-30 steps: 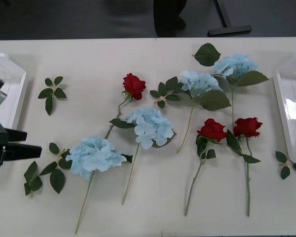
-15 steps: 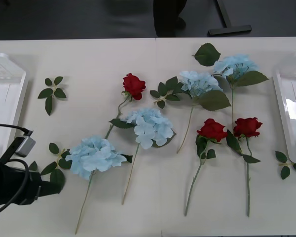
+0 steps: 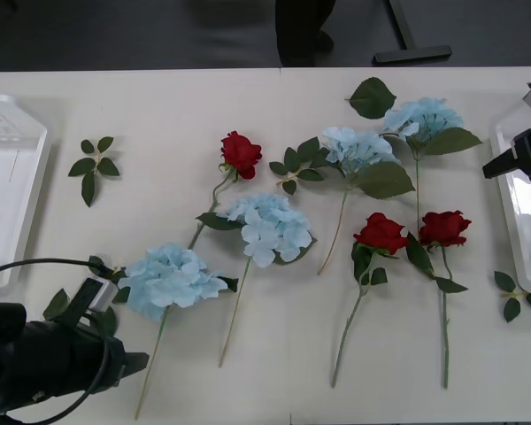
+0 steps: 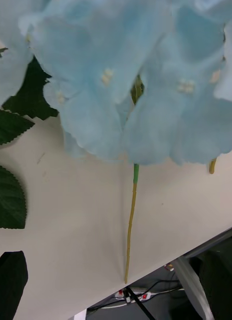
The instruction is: Place the red flowers into the right box and the blue flowers into the left box. If a person shows an open palm, hand one flower to the person first, then continue sorting.
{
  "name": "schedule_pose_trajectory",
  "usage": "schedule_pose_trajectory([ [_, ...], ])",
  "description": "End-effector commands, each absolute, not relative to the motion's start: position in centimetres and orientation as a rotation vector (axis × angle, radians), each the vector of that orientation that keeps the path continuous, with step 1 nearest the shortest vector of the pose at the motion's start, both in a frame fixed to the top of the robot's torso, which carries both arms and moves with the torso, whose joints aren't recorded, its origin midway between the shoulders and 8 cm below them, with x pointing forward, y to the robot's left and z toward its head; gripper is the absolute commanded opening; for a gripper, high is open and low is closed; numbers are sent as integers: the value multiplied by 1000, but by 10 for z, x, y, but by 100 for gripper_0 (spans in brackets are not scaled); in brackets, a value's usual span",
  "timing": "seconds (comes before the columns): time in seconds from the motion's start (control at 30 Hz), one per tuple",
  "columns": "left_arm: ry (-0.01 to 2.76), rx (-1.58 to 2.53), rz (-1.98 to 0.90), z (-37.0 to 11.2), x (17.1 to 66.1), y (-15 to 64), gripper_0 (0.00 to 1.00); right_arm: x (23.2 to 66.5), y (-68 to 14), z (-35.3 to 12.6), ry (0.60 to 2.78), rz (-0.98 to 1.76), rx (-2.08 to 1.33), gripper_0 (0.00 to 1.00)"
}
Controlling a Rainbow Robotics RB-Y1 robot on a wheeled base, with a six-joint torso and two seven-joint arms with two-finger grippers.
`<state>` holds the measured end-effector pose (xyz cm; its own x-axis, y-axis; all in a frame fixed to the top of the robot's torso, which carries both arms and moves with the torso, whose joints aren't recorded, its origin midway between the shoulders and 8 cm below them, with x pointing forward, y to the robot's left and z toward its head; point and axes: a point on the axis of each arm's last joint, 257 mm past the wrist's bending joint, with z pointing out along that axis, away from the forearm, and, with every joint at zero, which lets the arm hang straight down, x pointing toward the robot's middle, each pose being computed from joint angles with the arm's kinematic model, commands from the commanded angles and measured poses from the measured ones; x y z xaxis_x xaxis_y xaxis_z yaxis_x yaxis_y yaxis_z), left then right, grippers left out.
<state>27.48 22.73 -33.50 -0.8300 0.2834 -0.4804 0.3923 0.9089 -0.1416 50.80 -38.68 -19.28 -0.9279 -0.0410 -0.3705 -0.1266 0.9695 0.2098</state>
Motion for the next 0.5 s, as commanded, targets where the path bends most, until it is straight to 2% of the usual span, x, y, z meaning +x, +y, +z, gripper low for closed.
schedule_pose_trajectory([
  [0.03,2520,569,-297,-322,294,202,100,480,-385,-216,2819,216,15,94],
  [0.23,2514,554,-299,-333,312,188,100,456,-380,-247,2838,133,86,94],
  [0.5,2476,553,-267,-354,327,180,100,438,-370,-284,2777,58,-58,94],
])
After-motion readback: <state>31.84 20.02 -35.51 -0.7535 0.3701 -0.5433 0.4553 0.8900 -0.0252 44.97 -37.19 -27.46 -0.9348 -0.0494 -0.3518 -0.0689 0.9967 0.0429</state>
